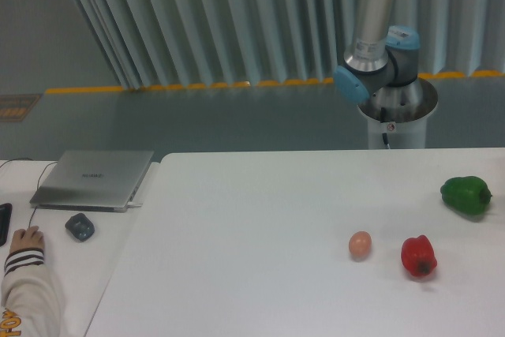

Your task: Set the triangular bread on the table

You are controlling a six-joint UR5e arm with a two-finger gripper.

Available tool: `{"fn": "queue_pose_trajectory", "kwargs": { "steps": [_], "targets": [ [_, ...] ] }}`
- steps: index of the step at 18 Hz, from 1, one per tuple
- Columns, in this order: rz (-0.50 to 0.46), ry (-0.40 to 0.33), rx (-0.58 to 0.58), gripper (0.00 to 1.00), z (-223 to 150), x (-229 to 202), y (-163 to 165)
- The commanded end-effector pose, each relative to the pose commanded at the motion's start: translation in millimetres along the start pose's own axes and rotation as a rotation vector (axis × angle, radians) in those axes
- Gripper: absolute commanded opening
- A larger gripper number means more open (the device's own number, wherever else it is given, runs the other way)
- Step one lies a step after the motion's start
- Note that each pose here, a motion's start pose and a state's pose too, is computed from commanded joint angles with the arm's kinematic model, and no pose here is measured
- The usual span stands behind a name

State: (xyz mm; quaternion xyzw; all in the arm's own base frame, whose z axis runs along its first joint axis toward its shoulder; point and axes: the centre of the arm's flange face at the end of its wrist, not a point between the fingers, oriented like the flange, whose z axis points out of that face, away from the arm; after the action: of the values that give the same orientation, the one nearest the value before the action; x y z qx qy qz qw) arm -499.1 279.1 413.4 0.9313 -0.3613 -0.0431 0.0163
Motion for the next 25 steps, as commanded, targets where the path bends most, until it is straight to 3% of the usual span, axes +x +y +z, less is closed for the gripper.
{"fn": "queue_pose_trajectory", "kwargs": {
  "steps": [7,13,17,18,23,24,25],
  "targets": [
    [-0.177,-0.004,0.038,0.0,10,-25,-131],
    [-0.232,-0.038,0.043,0.0,46,-48,-201],
    [-0.26,-0.049,0.05,0.11,57,-54,-222],
    [-0.261,-0.05,0.051,0.19,58,-54,-225],
    [-0.256,-0.052,0.051,0.39,63,-58,-226],
    [-0.256,-0.052,0.051,0.61,63,-59,-226],
    [-0.255,-0.054,0.049,0.9,62,-59,-226]
  ]
}}
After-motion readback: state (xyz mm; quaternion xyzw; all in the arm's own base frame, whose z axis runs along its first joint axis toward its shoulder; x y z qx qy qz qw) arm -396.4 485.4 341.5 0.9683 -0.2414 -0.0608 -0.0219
